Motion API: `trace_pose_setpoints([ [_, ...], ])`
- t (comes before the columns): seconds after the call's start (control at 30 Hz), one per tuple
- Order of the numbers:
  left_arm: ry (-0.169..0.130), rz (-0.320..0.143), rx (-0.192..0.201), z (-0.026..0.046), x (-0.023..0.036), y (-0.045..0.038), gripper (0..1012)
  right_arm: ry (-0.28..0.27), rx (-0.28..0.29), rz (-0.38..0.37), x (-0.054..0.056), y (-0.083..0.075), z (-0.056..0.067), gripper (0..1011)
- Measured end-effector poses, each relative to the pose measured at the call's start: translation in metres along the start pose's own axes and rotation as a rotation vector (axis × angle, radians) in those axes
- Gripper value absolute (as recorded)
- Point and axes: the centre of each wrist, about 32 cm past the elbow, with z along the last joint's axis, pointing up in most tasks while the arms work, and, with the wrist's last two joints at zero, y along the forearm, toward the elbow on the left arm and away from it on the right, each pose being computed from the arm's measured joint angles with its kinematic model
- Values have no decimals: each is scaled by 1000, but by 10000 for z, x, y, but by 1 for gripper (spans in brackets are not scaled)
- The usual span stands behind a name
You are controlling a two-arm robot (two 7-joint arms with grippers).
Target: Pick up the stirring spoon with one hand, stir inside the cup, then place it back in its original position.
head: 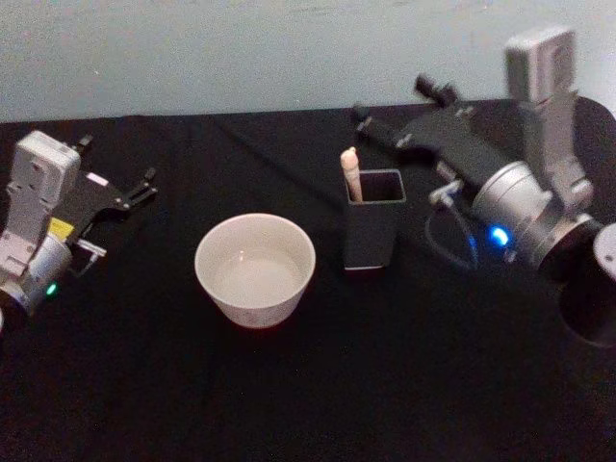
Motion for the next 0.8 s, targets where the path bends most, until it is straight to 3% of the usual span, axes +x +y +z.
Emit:
trace_pose_setpoints([
  [0.1, 0, 0, 0, 0, 0, 0, 1001, 4, 36, -64, 82, 18, 16, 1002],
  [0.2, 0, 0, 0, 0, 0, 0, 1001, -1, 41, -138, 187, 50, -43, 1002],
  [0.33, 0, 0, 0, 0, 0, 0, 1001, -22, 20, -209, 296, 85, -206, 1002],
  [0.53, 0, 0, 0, 0, 0, 0, 1001, -57, -65, -250, 372, 88, -527, 1002],
  [0.8, 0, 0, 0, 0, 0, 0, 1001, -70, -168, -240, 335, 86, -767, 1002],
])
